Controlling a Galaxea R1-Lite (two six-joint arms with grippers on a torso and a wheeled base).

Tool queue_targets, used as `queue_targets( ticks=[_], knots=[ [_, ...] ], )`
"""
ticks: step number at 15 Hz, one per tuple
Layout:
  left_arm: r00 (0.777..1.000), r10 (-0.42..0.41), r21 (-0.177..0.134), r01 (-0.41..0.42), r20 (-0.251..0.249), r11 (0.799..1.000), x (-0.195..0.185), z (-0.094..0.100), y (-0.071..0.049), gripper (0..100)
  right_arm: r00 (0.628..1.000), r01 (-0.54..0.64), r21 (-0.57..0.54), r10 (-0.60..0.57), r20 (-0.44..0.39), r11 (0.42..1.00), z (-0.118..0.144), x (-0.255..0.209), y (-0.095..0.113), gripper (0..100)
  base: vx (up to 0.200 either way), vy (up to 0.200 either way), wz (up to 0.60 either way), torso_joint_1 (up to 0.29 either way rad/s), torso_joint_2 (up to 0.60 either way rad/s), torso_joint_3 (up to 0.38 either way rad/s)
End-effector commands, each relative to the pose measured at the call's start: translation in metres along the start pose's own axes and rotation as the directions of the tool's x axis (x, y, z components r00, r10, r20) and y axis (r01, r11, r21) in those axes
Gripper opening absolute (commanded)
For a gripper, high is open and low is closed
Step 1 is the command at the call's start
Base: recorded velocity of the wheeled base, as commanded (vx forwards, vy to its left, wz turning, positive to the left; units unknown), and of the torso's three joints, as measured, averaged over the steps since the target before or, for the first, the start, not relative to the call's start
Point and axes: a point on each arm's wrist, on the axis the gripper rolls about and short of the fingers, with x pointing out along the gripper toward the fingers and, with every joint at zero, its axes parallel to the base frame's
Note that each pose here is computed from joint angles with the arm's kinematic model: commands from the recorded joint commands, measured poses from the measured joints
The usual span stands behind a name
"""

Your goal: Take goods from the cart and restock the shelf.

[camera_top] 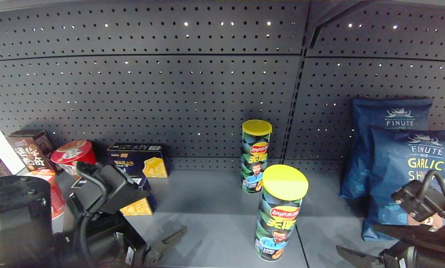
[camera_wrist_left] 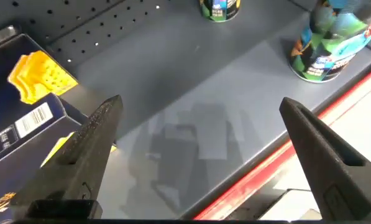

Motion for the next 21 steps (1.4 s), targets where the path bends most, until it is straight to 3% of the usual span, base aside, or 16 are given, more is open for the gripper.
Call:
queue_targets(
  ticks=[1,4,6,21],
  knots=[
    [0.999,-0.003,0.000,0.003,-0.035,1.000,0.009,-0.003,0.000,100,0.998,0.034,0.005,-0.034,-0.062,0.999,0.008,0.024,0.002,100,0.000,0.000,0.00,0.000,0.00,0.000],
    [0.999,-0.005,0.001,0.005,-0.047,1.000,0.016,-0.003,-0.001,100,0.996,0.048,0.008,-0.048,-0.072,0.999,0.025,0.044,0.006,100,0.000,0.000,0.00,0.000,0.00,0.000],
    [1.000,0.000,-0.003,0.000,-0.027,1.000,0.024,-0.002,0.000,100,0.996,0.045,0.005,-0.045,-0.080,0.999,0.033,0.056,0.010,100,0.000,0.000,0.00,0.000,0.00,0.000],
    [0.999,0.014,-0.010,-0.014,-0.051,1.000,0.040,-0.001,0.005,100,0.994,0.007,-0.029,-0.010,-0.110,1.000,0.035,0.084,0.027,100,0.000,0.000,0.00,0.000,0.00,0.000]
  ],
)
